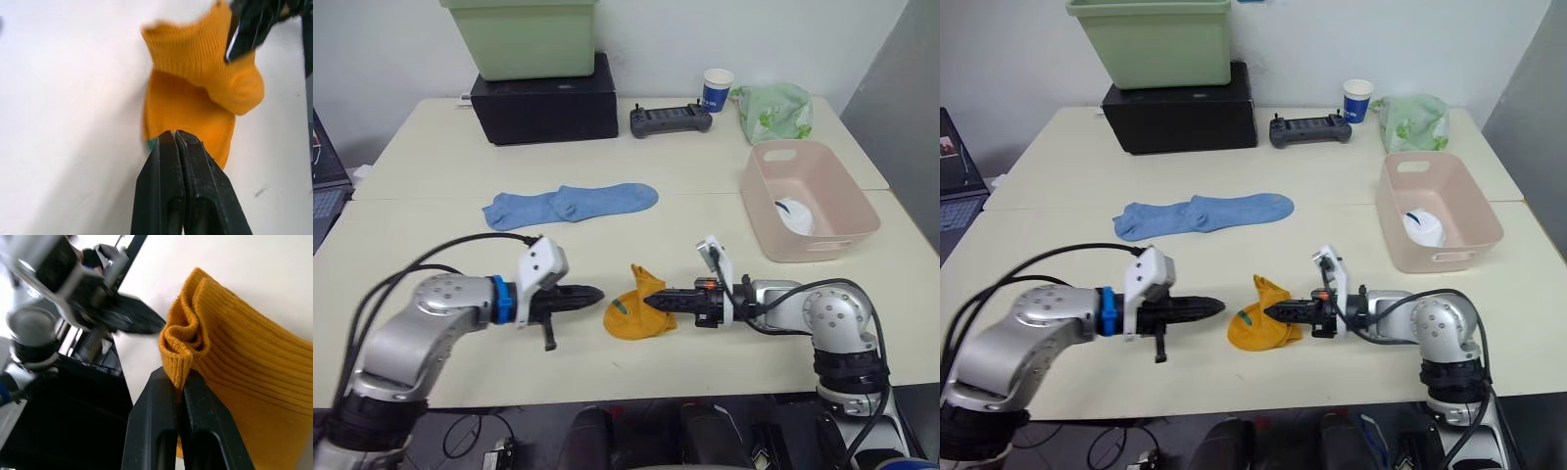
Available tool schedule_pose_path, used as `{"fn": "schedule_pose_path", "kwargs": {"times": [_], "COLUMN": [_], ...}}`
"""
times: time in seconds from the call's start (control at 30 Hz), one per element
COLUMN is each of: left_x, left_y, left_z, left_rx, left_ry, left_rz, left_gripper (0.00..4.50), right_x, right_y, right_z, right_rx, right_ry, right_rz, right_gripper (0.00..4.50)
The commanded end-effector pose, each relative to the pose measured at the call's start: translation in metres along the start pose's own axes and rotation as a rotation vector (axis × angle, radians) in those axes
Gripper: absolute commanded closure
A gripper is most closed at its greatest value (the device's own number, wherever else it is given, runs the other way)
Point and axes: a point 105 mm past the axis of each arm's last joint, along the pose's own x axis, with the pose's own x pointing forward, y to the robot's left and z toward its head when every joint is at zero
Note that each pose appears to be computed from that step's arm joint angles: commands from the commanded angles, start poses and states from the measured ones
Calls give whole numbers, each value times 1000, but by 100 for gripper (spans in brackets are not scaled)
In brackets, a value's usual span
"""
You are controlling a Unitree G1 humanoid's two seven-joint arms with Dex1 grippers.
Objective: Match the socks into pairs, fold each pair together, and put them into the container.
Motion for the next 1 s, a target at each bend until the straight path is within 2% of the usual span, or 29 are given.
{"fn": "schedule_pose_path", "kwargs": {"times": [0.03, 0.07, 0.2, 0.33, 0.4, 0.47, 0.53, 0.6, 0.7, 0.77, 0.83, 0.87, 1.0], "left_x": [-2, -2, 3, 11, 12, 18, 24, 35, 43, 48, 52, 54, 55], "left_y": [8, 10, 10, 7, 8, 7, 3, -7, -19, -18, -17, -16, -10], "left_z": [3, 4, 15, 42, 47, 54, 51, 33, 14, 5, -4, -12, -48], "left_rx": [27, 34, 29, 21, 25, 35, 41, 74, 89, 93, 96, 98, 98], "left_ry": [-24, -28, -91, -188, -202, -232, -227, -163, -118, -113, -95, -70, 37], "left_rz": [37, 46, 30, -18, -21, -31, -56, -92, -135, -115, -94, -87, -39], "left_gripper": [450, 450, 450, 450, 450, 450, 450, 450, 450, 450, 450, 450, 450], "right_x": [3, 3, 1, -12, -16, -21, -22, -21, -16, -10, -5, -4, -10], "right_y": [8, 9, 18, 30, 32, 23, 9, -4, -11, -13, -16, -21, -41], "right_z": [5, 6, 14, 22, 24, 22, 19, 9, 3, -1, -5, -9, -23], "right_rx": [-32, -33, -44, -61, -68, -143, -236, -345, -386, -405, -423, -447, -480], "right_ry": [-20, -22, -38, -52, -53, -38, -14, 40, 53, 56, 67, 90, 162], "right_rz": [51, 60, 110, 153, 158, 76, -18, -78, -79, -74, -84, -102, -177], "right_gripper": [394, 376, 231, 90, 90, 90, 134, 190, 286, 369, 433, 445, 445]}}
